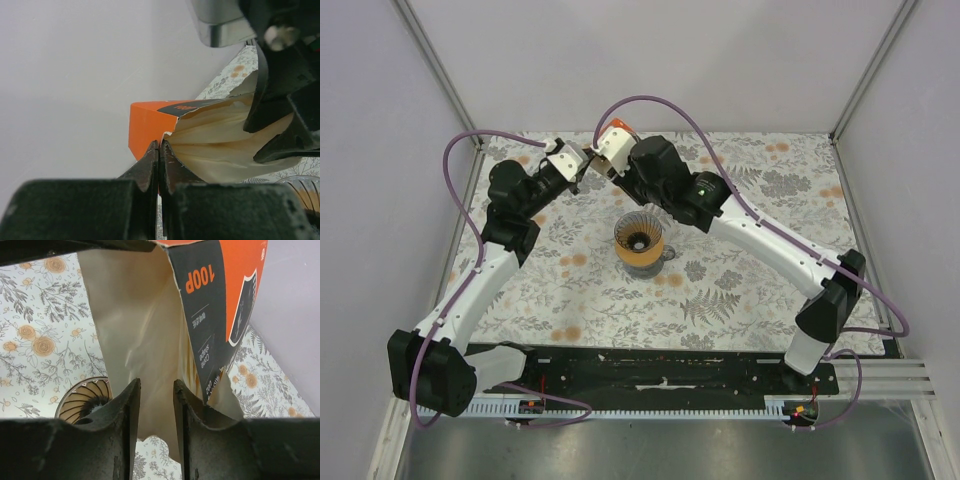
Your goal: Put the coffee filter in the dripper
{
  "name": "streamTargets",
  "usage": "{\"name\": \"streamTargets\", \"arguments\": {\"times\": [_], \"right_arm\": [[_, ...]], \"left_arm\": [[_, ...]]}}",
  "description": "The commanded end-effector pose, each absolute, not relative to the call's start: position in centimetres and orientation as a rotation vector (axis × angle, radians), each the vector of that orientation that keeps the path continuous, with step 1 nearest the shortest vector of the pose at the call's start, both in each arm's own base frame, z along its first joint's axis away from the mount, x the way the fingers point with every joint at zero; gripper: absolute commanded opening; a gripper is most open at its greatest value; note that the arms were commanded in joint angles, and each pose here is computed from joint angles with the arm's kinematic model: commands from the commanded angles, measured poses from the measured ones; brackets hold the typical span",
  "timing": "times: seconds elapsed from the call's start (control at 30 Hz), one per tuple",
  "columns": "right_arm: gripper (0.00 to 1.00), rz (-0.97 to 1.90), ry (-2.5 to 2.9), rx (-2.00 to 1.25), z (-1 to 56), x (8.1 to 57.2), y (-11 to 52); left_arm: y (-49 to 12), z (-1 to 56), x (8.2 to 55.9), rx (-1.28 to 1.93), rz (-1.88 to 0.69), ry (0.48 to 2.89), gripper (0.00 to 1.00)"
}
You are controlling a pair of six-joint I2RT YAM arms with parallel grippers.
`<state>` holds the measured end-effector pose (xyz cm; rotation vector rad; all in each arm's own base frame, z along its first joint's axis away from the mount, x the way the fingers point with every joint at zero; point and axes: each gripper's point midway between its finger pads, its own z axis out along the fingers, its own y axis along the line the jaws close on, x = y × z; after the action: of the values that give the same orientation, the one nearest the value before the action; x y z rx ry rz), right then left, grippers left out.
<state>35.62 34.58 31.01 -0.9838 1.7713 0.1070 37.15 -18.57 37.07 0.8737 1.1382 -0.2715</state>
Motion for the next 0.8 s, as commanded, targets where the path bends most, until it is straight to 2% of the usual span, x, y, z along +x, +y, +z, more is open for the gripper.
{"name": "streamTargets", "arguments": {"times": [0.0,0.23,0.43,0.53,0.77], "right_arm": [[0.41,0.09,1.764,-0.909,32.0,37.6,35.0],[0.44,0.067,1.725,-0.825,34.1,38.2,34.4],[0.45,0.254,1.529,-0.842,37.4,35.8,35.4],[0.42,0.225,1.522,-0.814,37.3,36.3,34.8],[0.43,0.189,1.543,-0.803,36.8,36.9,34.6]], "left_arm": [[-18.8,39.6,35.8,0.868,-0.281,1.048,0.02],[-18.9,39.4,35.8,0.872,-0.287,1.049,0.02],[-19.0,39.2,35.8,0.876,-0.29,1.057,0.02],[-18.9,39.2,35.8,0.876,-0.289,1.057,0.02],[-19.1,39.1,35.8,0.878,-0.296,1.058,0.02]]}}
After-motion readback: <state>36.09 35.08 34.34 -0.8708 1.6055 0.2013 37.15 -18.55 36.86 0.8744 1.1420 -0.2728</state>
